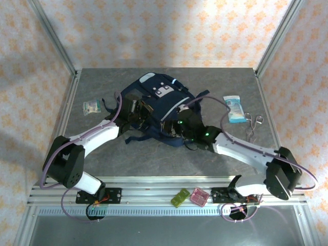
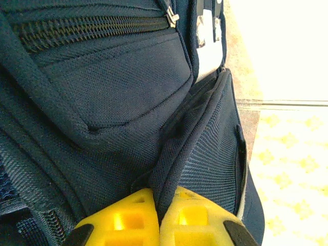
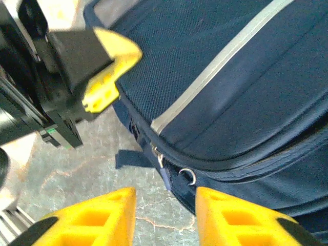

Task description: Pack the student bag

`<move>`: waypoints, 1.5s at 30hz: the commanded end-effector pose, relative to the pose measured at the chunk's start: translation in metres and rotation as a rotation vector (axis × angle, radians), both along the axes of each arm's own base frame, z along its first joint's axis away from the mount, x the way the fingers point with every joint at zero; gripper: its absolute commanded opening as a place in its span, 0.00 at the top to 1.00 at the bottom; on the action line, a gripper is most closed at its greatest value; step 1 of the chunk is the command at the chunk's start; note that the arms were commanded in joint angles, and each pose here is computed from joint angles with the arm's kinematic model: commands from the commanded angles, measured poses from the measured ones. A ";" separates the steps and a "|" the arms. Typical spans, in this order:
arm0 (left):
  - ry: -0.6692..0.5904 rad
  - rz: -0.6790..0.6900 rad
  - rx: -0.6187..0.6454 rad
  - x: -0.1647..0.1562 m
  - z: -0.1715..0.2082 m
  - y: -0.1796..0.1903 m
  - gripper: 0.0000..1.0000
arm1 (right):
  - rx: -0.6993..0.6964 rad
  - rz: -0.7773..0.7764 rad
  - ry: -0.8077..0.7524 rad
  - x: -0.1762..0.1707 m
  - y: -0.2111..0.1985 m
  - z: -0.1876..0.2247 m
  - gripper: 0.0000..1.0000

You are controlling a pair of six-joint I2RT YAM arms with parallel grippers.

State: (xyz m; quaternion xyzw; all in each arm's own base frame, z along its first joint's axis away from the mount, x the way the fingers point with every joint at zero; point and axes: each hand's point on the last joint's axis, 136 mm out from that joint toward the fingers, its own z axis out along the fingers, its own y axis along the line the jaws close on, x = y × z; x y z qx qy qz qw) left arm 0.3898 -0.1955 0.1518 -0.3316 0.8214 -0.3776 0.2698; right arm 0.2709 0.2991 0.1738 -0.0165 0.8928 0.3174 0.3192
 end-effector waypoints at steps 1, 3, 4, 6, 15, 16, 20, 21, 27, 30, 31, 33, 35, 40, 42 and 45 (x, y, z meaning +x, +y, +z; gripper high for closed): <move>-0.198 0.038 -0.099 0.017 0.070 0.000 1.00 | 0.007 -0.032 -0.044 0.015 0.011 0.005 0.64; -0.197 0.036 -0.100 0.016 0.070 0.000 1.00 | -0.001 -0.027 -0.039 0.017 0.019 0.001 0.68; -0.197 0.034 -0.104 0.015 0.070 -0.001 1.00 | -0.008 -0.034 -0.036 0.020 0.022 0.000 0.70; -0.200 0.033 -0.107 0.015 0.071 -0.001 1.00 | -0.019 -0.043 -0.027 0.023 0.026 -0.005 0.72; -0.200 0.024 -0.120 0.014 0.070 -0.004 1.00 | -0.014 -0.115 -0.013 0.034 0.029 -0.007 0.86; -0.201 0.026 -0.120 0.015 0.071 -0.004 1.00 | -0.010 -0.117 -0.015 0.033 0.030 -0.006 0.86; -0.200 0.026 -0.122 0.014 0.069 -0.004 1.00 | -0.023 -0.162 0.004 0.034 0.024 -0.006 0.69; -0.201 0.026 -0.122 0.014 0.069 -0.004 1.00 | -0.026 -0.167 0.013 0.034 0.024 -0.008 0.67; -0.201 0.022 -0.129 0.014 0.069 -0.006 1.00 | -0.044 -0.204 0.036 0.035 0.022 -0.016 0.62; -0.203 0.021 -0.133 0.014 0.070 -0.006 1.00 | -0.115 -0.262 0.041 0.040 0.014 -0.024 0.63; -0.204 0.021 -0.133 0.013 0.070 -0.006 1.00 | -0.141 -0.277 0.040 0.041 0.012 -0.027 0.65; -0.205 0.021 -0.133 0.013 0.071 -0.006 1.00 | -0.199 -0.310 0.040 0.042 0.007 -0.034 0.70; -0.208 0.023 -0.132 0.013 0.072 -0.005 1.00 | -0.242 -0.329 0.032 0.041 0.004 -0.036 0.79; -0.211 0.021 -0.132 0.014 0.073 -0.005 1.00 | -0.227 -0.341 0.021 0.035 -0.006 -0.032 0.95; -0.211 0.021 -0.130 0.014 0.073 -0.005 1.00 | -0.212 -0.332 0.015 0.033 -0.006 -0.028 0.94; -0.212 0.021 -0.134 0.015 0.073 -0.006 1.00 | -0.215 -0.307 0.016 0.033 0.000 -0.029 0.80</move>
